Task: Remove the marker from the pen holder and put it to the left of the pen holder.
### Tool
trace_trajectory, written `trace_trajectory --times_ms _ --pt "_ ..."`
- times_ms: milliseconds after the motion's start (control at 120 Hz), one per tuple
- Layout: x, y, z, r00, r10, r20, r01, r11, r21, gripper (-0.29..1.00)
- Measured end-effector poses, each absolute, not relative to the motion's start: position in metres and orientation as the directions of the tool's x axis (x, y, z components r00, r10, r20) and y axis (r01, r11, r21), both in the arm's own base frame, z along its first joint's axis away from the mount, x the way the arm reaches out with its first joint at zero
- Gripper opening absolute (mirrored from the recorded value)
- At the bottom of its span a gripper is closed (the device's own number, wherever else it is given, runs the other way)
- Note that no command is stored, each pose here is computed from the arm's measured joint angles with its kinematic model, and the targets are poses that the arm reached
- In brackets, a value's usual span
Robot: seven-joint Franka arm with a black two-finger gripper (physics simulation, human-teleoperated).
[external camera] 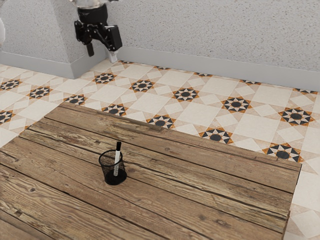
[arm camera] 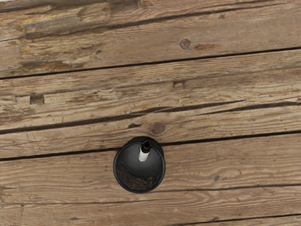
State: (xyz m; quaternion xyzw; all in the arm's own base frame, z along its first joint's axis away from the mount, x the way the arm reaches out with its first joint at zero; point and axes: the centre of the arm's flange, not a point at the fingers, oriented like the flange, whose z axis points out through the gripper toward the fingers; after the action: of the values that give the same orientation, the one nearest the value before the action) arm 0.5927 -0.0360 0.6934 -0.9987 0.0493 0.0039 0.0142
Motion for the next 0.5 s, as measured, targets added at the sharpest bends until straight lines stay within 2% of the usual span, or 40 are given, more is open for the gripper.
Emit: trace_trajectory --times_ms 267,392,500 --pt "0.603 -0.039 0.674 0.997 -0.079 -0.015 -0.079 -0.996 -0.032 0.70" --pt "0.628 -0.039 0.584 0.984 -0.065 -0.164 -0.075 -0.996 -0.057 0.70" --pt "0.638 -0.040 0.528 0.962 -0.054 -0.267 -0.073 -0.995 -0.063 0.70"
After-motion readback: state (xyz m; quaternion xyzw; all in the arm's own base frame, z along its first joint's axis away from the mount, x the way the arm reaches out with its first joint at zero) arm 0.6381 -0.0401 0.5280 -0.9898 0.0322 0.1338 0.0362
